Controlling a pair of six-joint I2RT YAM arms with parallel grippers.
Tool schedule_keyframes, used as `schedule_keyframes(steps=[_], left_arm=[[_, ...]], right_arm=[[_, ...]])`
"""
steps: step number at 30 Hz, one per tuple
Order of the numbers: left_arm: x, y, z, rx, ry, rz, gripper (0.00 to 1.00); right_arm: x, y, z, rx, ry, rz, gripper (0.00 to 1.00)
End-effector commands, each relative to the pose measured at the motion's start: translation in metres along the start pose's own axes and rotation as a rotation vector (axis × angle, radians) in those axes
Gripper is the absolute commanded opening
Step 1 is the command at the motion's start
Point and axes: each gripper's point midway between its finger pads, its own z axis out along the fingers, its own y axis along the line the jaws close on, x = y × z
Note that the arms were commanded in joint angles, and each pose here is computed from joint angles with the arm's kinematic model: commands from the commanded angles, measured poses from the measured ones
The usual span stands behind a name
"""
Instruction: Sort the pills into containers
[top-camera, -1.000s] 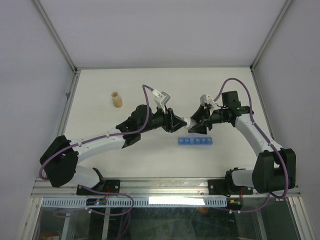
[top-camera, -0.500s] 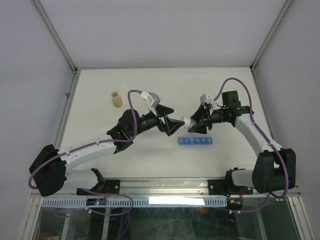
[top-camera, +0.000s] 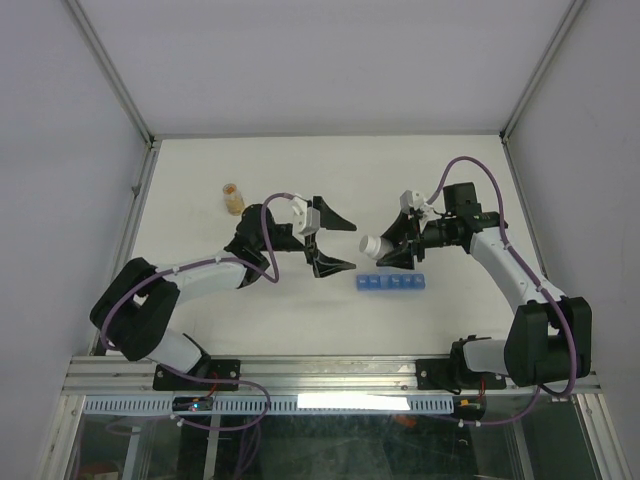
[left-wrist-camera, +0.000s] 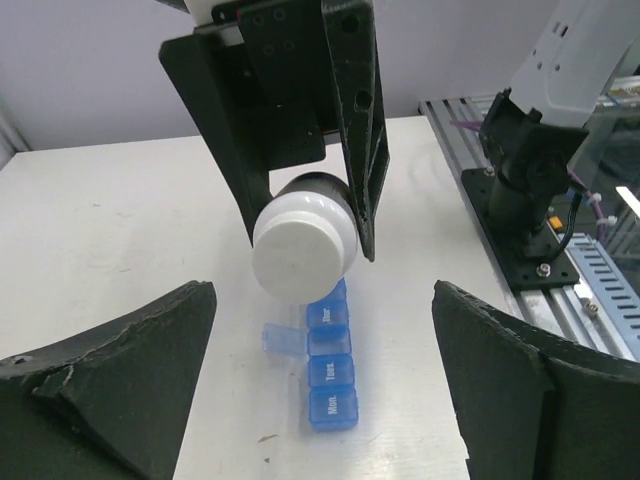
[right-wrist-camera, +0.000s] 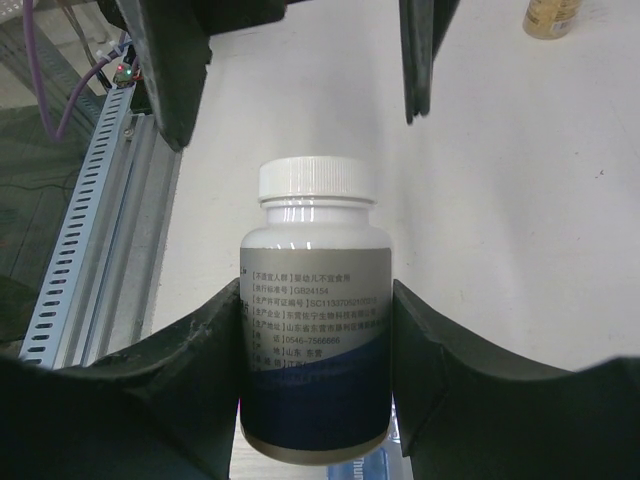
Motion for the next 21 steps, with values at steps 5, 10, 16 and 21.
schedule_keyframes(steps=[5, 10, 16, 21], left_arm=[[-0.017, 0.010, 0.019, 0.112, -0.059, 0.157, 0.74], [-0.015, 0.009, 0.023, 0.121, -0.068, 0.147, 0.69], [-0.007, 0.004, 0.031, 0.144, -0.057, 0.127, 0.62], [-0.003, 0.003, 0.034, 0.152, -0.042, 0.120, 0.57]], right_arm=[[-0.022, 0.000, 0.001, -0.028, -0.044, -0.075, 0.00], [-0.021, 0.001, 0.002, -0.034, -0.040, -0.072, 0.00], [-0.021, 0.001, 0.003, -0.039, -0.036, -0.073, 0.00], [-0.020, 0.001, 0.003, -0.037, -0.034, -0.075, 0.00]])
